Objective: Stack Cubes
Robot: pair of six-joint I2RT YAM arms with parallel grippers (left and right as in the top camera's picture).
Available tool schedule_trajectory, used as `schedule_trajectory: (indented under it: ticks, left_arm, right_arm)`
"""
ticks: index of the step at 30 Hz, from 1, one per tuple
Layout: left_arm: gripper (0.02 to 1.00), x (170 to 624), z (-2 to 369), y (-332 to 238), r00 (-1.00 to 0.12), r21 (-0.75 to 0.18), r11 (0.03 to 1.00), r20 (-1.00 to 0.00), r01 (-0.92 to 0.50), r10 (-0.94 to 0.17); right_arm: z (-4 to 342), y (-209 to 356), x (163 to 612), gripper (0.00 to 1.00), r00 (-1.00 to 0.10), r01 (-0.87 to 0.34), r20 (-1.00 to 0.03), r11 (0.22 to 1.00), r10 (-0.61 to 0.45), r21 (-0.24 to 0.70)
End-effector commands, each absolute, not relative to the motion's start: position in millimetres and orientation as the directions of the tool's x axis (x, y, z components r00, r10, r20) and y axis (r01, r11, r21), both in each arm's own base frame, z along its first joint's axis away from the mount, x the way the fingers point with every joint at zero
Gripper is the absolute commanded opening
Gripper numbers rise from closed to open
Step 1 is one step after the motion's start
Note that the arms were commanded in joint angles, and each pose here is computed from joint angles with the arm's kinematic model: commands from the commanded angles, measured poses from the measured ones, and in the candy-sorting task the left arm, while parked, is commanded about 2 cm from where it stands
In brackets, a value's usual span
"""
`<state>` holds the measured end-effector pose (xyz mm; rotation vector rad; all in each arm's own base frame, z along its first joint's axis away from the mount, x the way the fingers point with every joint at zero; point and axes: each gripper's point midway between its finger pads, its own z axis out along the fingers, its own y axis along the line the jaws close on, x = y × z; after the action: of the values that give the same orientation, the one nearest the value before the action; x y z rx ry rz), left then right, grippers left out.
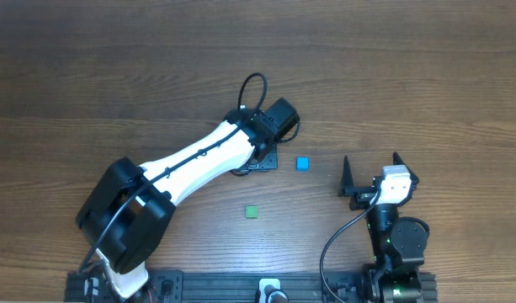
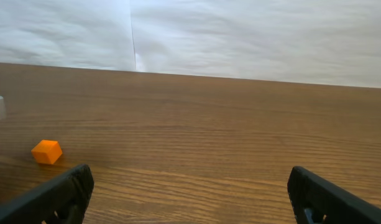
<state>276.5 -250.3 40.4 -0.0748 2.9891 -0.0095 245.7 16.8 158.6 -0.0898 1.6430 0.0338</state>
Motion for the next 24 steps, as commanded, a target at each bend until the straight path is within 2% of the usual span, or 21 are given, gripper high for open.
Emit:
schedule_trajectory:
  ticks: [1,24]
  left_arm:
    - [0.102,277.2,32.0,-251.3,-0.989,0.002,0.998,-0.135,-0.063,-0.063]
    - [0.112,280.7,25.3,-253.3,-0.988,0.003,0.998,-0.14,-0.064,-0.063]
  right_arm:
    - [157.3,19.2,245.5,0.993,-0.068,-0.091,-0.997,0.995,-0.042,-0.036]
    - [157.3,19.2,245.5,0.993,-0.068,-0.091,-0.997,0.995,-0.042,-0.036]
